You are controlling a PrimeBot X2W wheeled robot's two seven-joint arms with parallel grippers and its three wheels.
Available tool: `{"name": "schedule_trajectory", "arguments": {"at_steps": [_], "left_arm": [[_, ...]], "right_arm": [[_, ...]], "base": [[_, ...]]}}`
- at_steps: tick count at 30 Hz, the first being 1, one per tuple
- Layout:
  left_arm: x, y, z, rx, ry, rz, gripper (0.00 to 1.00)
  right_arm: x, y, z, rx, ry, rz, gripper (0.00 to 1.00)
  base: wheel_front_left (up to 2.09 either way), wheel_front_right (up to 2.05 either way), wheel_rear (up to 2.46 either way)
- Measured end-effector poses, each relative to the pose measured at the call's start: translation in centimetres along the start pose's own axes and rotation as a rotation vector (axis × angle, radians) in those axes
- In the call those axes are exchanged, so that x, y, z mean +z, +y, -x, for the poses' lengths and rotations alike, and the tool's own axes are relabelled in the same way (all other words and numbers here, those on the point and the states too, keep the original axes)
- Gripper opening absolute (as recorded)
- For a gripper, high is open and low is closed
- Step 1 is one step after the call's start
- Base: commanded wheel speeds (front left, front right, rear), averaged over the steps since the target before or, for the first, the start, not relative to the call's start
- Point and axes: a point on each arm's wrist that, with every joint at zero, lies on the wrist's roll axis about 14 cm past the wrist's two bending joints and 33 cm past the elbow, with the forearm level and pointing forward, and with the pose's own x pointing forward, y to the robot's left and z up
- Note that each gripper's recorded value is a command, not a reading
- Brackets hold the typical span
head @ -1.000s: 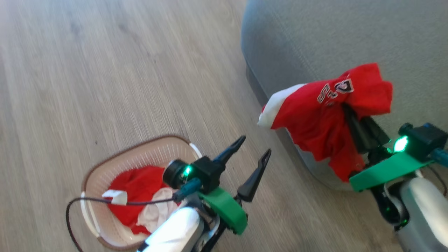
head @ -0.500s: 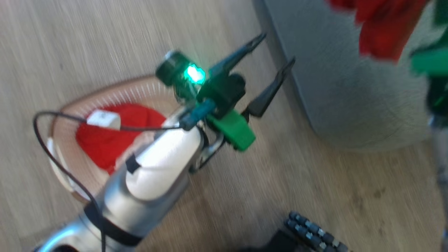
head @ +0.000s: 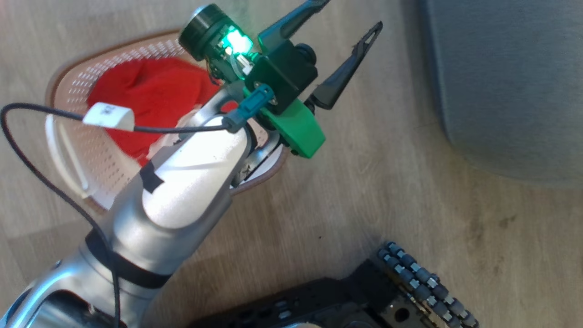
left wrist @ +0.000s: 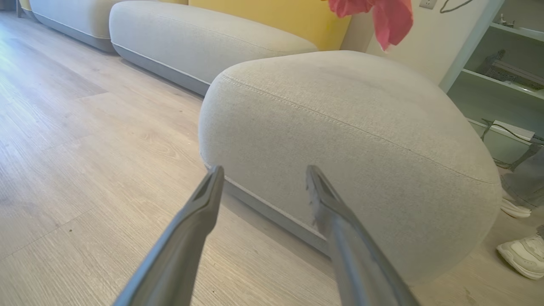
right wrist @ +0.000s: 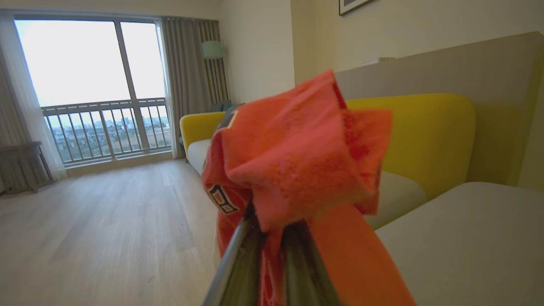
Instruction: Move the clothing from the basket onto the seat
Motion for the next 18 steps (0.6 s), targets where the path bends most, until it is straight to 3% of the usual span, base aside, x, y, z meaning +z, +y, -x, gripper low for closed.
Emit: {"name": "schedule_trajectory", "arguments": {"at_steps": [4, 7, 8, 10, 11, 12, 15, 18], "left_arm": [[-1.4, 1.8, 0.7, 0.043, 0.019, 0.009, 1.00], [-2.8, 3.8, 1.4, 0.092, 0.042, 0.011, 1.00], [-3.2, 4.4, 1.7, 0.106, 0.051, 0.011, 1.00], [-4.1, 5.2, 2.1, 0.127, 0.062, 0.016, 1.00], [-4.7, 5.5, 2.3, 0.135, 0.071, 0.021, 1.00], [-5.2, 5.7, 2.5, 0.141, 0.080, 0.027, 1.00], [-6.5, 6.3, 3.0, 0.158, 0.108, 0.028, 1.00], [-5.8, 6.4, 3.1, 0.170, 0.101, 0.017, 1.00]], "right_arm": [[-3.8, -1.3, -0.2, -0.055, 0.079, 0.053, 0.00], [-10.1, -1.1, 1.2, -0.072, 0.218, 0.095, 0.00], [-12.2, -0.7, 1.9, -0.072, 0.261, 0.097, 0.08], [-15.5, 0.5, 2.9, -0.063, 0.316, 0.083, 0.35], [-16.8, 1.2, 3.3, -0.054, 0.337, 0.079, 0.73], [-18.0, 1.8, 3.7, -0.047, 0.355, 0.075, 1.00], [-20.3, 3.7, 4.9, -0.013, 0.402, 0.066, 1.00], [-19.5, 5.2, 5.1, 0.040, 0.401, 0.085, 1.00]], "base": [[0.00, 0.00, 0.00], [0.00, 0.00, 0.00], [0.00, 0.00, 0.00], [0.00, 0.00, 0.00], [0.00, 0.00, 0.00], [0.00, 0.00, 0.00], [0.00, 0.00, 0.00], [0.00, 0.00, 0.00]]}}
